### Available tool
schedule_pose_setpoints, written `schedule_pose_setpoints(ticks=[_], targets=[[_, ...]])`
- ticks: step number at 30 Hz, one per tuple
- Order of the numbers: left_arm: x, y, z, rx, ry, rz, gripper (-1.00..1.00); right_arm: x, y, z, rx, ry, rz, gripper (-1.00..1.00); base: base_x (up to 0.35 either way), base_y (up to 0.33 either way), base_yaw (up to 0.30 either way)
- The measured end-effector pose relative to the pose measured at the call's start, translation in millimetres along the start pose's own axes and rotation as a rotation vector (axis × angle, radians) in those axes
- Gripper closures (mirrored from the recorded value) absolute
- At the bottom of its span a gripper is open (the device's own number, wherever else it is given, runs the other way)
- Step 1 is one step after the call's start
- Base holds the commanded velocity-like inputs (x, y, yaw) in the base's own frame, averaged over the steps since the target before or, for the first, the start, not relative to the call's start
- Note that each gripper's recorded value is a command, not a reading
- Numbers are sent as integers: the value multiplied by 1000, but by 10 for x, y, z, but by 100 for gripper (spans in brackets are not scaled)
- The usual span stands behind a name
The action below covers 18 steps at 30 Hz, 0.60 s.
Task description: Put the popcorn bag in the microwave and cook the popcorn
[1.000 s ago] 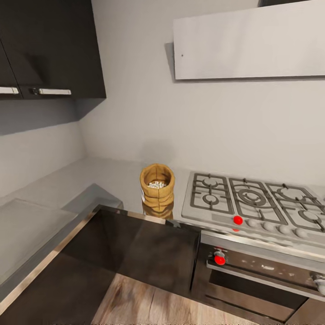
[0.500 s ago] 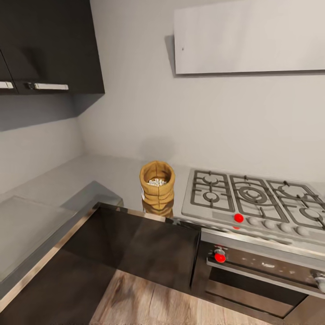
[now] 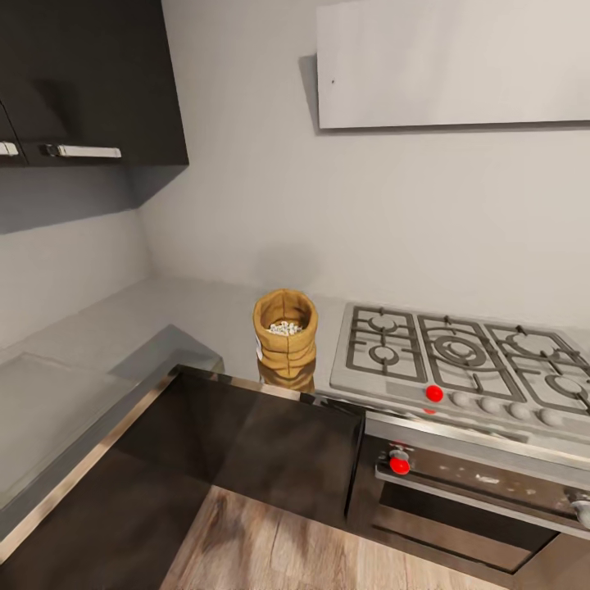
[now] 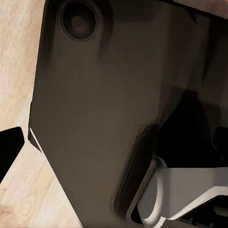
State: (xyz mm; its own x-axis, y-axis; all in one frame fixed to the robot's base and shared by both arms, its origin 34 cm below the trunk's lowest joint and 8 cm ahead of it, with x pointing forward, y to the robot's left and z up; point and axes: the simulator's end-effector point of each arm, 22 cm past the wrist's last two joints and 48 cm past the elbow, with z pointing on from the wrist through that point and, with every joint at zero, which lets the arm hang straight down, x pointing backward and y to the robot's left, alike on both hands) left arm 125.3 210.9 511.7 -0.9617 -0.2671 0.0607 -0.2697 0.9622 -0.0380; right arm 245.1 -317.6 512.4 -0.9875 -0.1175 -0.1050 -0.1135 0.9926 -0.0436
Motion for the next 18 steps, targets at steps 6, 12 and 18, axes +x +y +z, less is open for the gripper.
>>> schedule_pose_setpoints(ticks=[6,12,18], targets=[[0,0,0,0,0,0,-100,3,5,0,-1,2,-3,-100,0,0,0],[0,1,0,0,0,-2,-100,-10,17,2,-4,3,-10,-100,0,0,0],[0,1,0,0,0,-3,-100,-246,205,16,-32,-12,-19,-100,0,0,0]])
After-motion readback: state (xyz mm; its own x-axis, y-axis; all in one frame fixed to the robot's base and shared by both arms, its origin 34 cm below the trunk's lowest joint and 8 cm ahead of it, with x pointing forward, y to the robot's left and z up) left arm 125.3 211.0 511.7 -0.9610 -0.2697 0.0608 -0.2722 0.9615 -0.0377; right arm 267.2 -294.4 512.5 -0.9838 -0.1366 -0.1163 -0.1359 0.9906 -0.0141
